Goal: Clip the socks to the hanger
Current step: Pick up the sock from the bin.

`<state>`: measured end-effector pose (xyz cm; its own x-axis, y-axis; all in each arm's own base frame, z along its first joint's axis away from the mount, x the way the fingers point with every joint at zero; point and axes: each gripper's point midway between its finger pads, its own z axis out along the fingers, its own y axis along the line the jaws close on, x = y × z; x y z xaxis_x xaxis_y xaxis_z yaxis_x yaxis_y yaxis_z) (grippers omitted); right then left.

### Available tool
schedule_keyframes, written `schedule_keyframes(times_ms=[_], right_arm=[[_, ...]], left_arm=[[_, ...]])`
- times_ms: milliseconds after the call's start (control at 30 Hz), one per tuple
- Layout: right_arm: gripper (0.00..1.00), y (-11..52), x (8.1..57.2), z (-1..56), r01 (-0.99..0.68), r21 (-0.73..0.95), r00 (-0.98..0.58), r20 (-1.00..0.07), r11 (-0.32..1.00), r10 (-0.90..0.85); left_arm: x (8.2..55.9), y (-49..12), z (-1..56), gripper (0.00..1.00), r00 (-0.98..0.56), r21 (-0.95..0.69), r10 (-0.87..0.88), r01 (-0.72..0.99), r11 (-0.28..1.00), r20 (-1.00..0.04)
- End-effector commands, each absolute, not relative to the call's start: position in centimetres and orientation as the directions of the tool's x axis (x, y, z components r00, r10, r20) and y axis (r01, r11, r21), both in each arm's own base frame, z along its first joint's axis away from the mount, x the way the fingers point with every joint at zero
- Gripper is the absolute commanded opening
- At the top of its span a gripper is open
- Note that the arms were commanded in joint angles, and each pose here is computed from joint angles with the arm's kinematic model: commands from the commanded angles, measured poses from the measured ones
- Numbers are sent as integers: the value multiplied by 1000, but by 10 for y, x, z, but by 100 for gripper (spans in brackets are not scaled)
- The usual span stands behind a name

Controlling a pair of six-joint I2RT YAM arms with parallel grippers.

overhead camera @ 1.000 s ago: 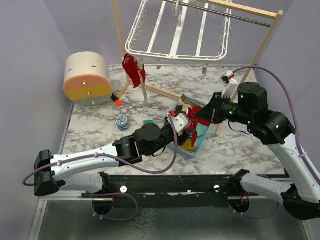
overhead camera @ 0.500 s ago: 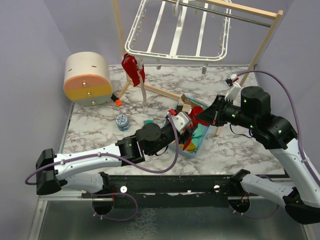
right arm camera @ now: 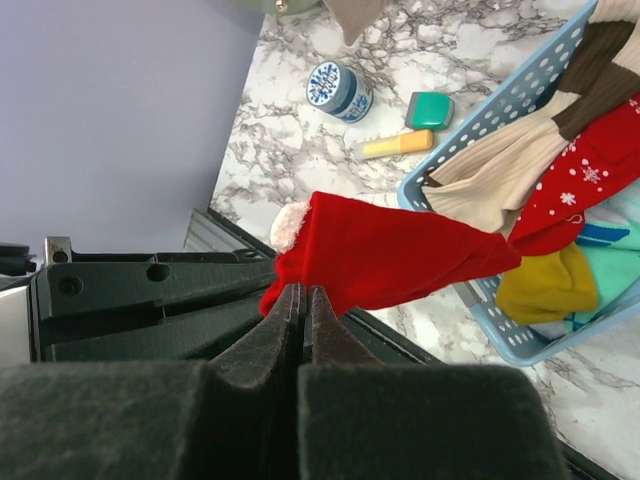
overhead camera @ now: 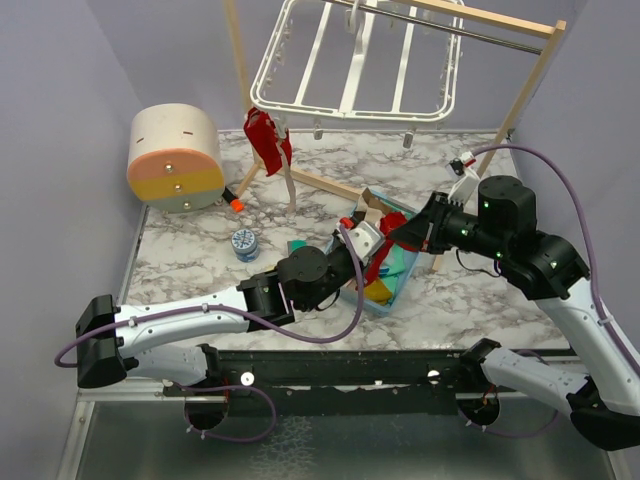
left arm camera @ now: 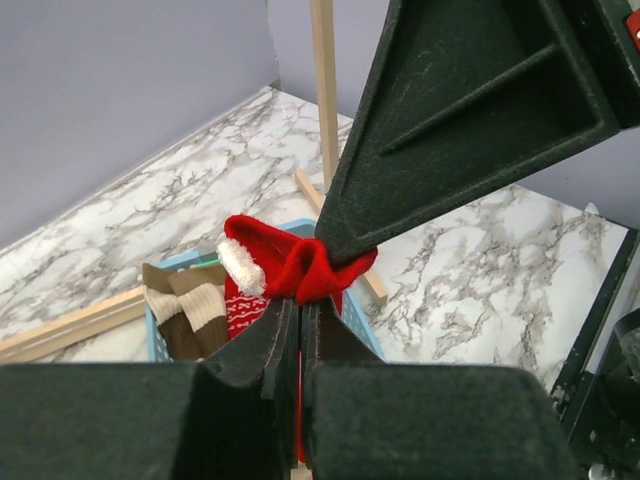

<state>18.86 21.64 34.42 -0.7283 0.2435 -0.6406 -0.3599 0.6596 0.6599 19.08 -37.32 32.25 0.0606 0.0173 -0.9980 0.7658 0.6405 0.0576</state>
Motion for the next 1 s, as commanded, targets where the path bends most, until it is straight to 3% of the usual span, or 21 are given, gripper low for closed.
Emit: schedule_keyframes(times_ms=[0,300,333,433,533,767,900,967], right_arm=[[1,213,191,350,-363,655,-702,-660,662,268],[1,188,195,358,-325,584,-642,-714,744,280],[6,189,194,358,-331,584,-643,-715,741,276],[33,188,194,361,-334,578,-634,-722,744,276],[47,181,195,366,-333,557,-610,-742,761,277],[54,150,208,377,-300,418,-488,-839,858,238],[57,100,223,399,-167,314,-261,-928,934,266],[57,88,222,422,-180,283,-147,-955,942,259]], left_arm=[[194,-369,336,0,86,55,-15,753,656,-996],[180,-354,324,0,150,119,0,787,605,-989],[177,-354,323,0,164,130,-3,795,593,-987],[168,-353,324,0,218,180,-5,819,545,-976],[159,-349,325,0,298,256,-2,826,501,-955],[150,-339,316,0,449,413,31,793,448,-893],[161,-336,333,0,462,393,-9,764,512,-887],[166,-340,343,0,466,381,-27,753,536,-884]])
